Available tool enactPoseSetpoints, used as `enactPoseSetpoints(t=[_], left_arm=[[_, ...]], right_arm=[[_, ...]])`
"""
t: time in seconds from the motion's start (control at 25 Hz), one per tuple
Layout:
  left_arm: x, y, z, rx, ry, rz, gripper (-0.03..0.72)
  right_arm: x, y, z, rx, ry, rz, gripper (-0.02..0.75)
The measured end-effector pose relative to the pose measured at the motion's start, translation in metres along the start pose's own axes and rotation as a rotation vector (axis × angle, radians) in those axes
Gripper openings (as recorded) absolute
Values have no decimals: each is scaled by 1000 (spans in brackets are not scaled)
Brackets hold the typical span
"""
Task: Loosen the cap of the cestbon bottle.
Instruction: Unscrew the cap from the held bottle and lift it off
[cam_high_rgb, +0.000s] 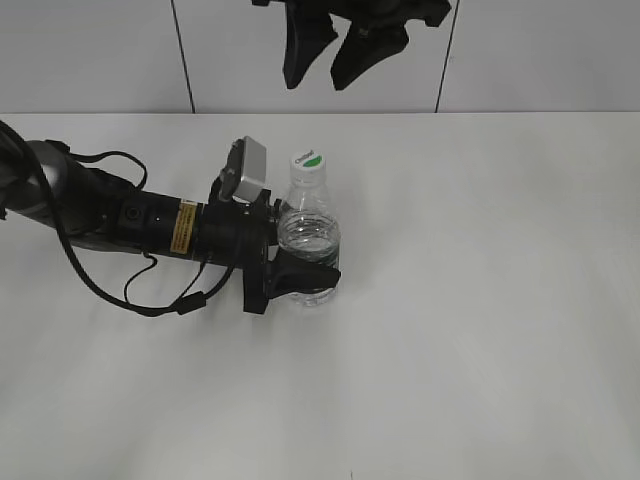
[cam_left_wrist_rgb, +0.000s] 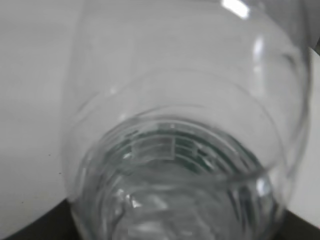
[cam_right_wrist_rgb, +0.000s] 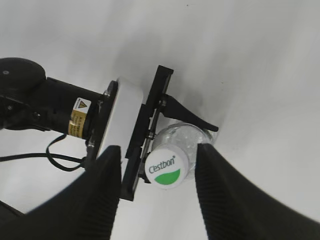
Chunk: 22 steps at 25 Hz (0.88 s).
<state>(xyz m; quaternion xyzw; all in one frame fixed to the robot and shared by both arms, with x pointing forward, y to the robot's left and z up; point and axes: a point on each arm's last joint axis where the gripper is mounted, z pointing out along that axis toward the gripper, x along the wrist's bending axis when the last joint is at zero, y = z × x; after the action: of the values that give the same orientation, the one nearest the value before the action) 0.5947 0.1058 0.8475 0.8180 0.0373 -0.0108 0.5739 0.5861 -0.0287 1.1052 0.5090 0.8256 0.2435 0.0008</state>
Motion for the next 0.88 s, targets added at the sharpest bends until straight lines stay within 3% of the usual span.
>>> enactPoseSetpoints(t=[0.24,0.56,0.88], left_arm=[[0,0,0,-2,2,-2,412],[0,0,0,-2,3,-2,412],[0,0,0,1,5,-3,412]], right_arm=[[1,-1,1,8,18,119,368],[-6,-12,18,75,-21,237,368],[-3,-14,20,61,-86,306,369]])
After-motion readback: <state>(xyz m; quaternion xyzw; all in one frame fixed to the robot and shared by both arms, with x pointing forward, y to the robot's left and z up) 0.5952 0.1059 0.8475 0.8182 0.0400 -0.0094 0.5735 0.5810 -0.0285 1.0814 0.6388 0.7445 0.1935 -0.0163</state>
